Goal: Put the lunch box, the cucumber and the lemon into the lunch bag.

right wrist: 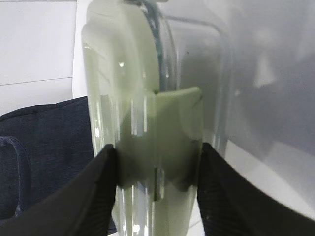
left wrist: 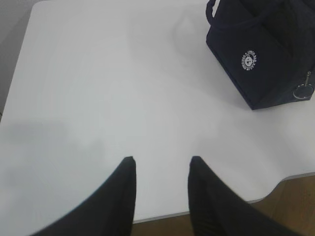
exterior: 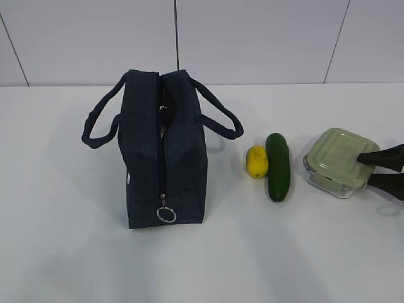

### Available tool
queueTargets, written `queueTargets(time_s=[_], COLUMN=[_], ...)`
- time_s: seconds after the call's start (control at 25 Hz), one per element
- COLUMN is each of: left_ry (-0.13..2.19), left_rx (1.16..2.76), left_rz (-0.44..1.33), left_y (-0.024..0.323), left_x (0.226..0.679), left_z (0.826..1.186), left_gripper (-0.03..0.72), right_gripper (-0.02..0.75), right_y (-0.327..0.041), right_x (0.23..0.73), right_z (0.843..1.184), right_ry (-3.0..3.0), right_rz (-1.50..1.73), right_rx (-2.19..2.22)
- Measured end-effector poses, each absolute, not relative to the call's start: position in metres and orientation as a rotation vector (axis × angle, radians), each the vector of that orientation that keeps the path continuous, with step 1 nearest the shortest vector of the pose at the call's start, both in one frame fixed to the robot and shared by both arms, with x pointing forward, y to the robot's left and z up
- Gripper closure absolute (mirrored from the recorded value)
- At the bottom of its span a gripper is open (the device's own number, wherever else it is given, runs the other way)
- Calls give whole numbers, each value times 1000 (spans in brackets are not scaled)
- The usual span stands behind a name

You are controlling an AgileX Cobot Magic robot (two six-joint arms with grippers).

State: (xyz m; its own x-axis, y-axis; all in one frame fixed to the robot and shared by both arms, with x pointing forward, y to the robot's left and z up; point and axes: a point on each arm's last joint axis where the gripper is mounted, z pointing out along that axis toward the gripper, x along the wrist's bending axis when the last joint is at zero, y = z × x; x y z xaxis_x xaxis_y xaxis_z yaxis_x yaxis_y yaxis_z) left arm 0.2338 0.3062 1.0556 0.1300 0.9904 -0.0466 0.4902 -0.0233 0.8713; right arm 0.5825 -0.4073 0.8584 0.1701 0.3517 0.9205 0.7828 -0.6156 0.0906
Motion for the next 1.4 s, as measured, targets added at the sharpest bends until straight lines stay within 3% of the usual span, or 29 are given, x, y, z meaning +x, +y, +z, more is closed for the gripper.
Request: queueTargets(time_s=[1.12,1.4], left_ry=[1431,1509], left_rx=[1586,1681], left_rz=[842,778], left_y=[307,301], left_x=[233,262], left_z=[1067,1077], left_gripper=[447,448], right_gripper=[369,369], right_y=[-408,-408], right_x=[583,583], right_z=[859,859], right_ry=[-1057,-1055], right_rz=[-1439,-1438], right_rx=[-2051,-2054])
